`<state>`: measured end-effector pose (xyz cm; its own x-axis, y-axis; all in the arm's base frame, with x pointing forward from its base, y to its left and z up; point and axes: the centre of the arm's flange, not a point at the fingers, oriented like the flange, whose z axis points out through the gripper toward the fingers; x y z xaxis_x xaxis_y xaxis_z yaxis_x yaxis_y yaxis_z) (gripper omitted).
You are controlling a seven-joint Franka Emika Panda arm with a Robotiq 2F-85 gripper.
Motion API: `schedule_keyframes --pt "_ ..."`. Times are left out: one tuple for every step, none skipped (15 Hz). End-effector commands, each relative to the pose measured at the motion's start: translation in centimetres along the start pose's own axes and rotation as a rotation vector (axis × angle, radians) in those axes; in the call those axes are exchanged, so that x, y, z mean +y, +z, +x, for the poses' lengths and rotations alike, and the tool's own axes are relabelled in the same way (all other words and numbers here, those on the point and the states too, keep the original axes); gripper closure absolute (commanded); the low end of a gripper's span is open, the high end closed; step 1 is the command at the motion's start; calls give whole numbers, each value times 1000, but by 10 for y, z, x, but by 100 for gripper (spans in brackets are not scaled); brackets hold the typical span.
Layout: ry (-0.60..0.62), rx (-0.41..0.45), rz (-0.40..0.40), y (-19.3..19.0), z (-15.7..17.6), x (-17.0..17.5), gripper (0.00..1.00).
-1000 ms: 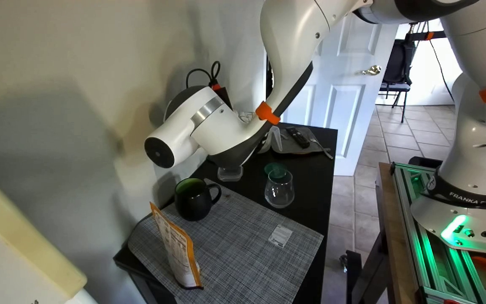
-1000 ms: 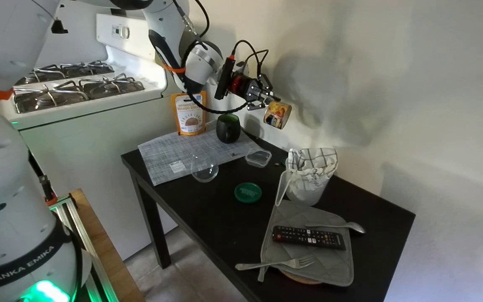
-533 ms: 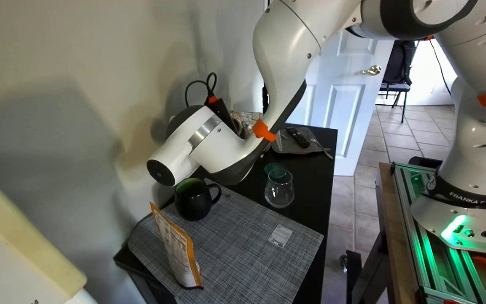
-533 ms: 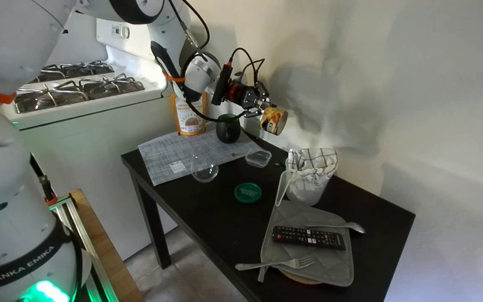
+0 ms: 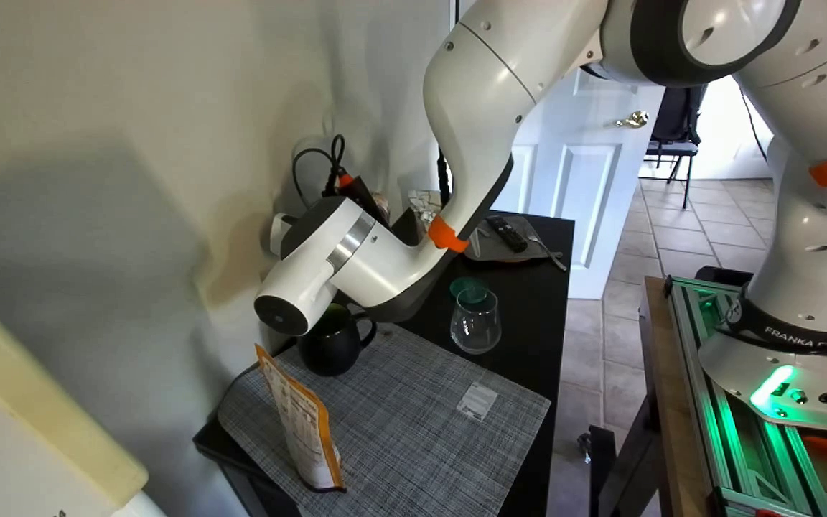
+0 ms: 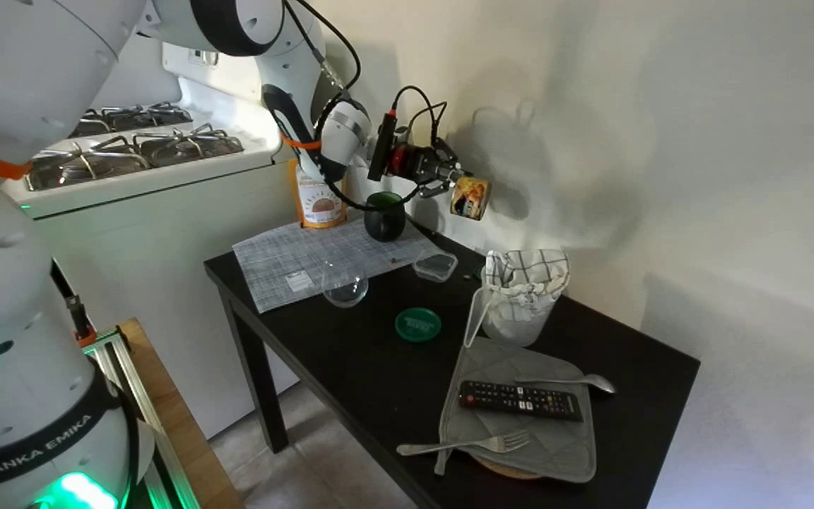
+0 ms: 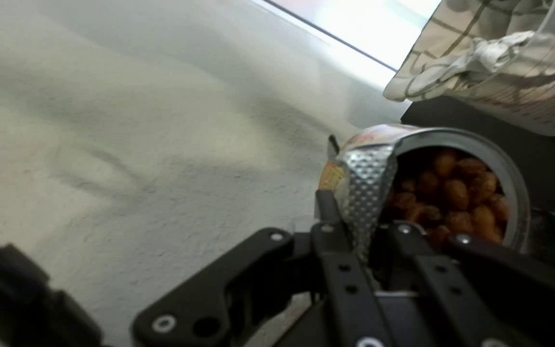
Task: Pick up the yellow can and pour some of the substance into the clear square lunch box
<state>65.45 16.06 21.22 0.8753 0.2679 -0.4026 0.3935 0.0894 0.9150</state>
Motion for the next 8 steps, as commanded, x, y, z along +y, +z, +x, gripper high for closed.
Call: schedule_keyframes --pt "-62 45 -22 -10 9 -2 96" --pt "-76 48 -21 -12 8 -4 96" --pt "-90 31 -15 -15 7 -7 96" --pt "-106 25 -13 -18 6 -9 96" --pt "-126 27 -11 -21 5 -12 96" --pt "-134 14 -13 -23 4 -16 96" --pt "-139 -7 -19 -23 4 -19 96" --pt "-149 -10 -22 -23 3 -20 96"
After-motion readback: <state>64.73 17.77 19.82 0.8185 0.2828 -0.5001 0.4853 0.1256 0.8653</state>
